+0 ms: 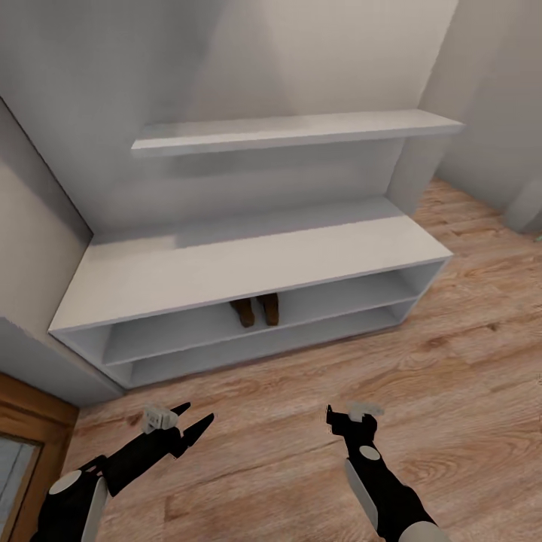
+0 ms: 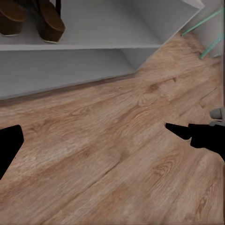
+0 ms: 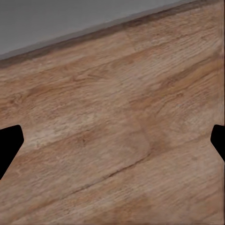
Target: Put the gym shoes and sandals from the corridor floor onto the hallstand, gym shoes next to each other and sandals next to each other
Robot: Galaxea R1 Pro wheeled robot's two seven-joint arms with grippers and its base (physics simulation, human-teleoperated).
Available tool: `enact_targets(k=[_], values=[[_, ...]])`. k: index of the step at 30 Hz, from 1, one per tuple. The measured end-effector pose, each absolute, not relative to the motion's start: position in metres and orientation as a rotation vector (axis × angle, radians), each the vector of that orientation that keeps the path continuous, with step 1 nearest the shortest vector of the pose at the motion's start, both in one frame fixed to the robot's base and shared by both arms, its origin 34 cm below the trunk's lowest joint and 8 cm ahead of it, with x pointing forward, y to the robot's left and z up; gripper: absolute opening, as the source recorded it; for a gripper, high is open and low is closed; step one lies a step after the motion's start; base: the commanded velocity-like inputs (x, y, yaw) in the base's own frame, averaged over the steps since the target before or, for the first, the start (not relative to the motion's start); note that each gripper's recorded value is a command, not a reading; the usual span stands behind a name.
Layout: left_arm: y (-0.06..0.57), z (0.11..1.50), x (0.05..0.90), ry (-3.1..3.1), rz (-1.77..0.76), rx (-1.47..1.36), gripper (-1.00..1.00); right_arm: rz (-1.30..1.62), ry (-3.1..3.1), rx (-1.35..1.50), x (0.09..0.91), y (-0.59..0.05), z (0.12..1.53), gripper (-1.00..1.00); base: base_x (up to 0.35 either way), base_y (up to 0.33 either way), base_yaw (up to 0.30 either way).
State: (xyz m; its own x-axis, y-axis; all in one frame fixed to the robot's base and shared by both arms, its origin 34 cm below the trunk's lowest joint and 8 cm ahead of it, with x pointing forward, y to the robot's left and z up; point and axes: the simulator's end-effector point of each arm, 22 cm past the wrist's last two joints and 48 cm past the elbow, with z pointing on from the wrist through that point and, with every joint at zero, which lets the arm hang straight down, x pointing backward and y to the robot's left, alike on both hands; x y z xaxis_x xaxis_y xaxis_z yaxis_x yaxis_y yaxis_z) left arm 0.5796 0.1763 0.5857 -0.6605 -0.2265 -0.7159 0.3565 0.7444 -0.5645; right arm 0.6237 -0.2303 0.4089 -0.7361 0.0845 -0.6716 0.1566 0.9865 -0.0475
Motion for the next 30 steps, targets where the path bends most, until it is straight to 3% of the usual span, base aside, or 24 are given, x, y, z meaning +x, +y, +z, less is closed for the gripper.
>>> enact_targets(k=[30], values=[[0.1779,0.5855,0.5799,2.113,-0.89,0.094,1.0,-0.104,2.411,0.252,0.62,-0.231,0.4059,1.0,0.0,0.0,-0.3]])
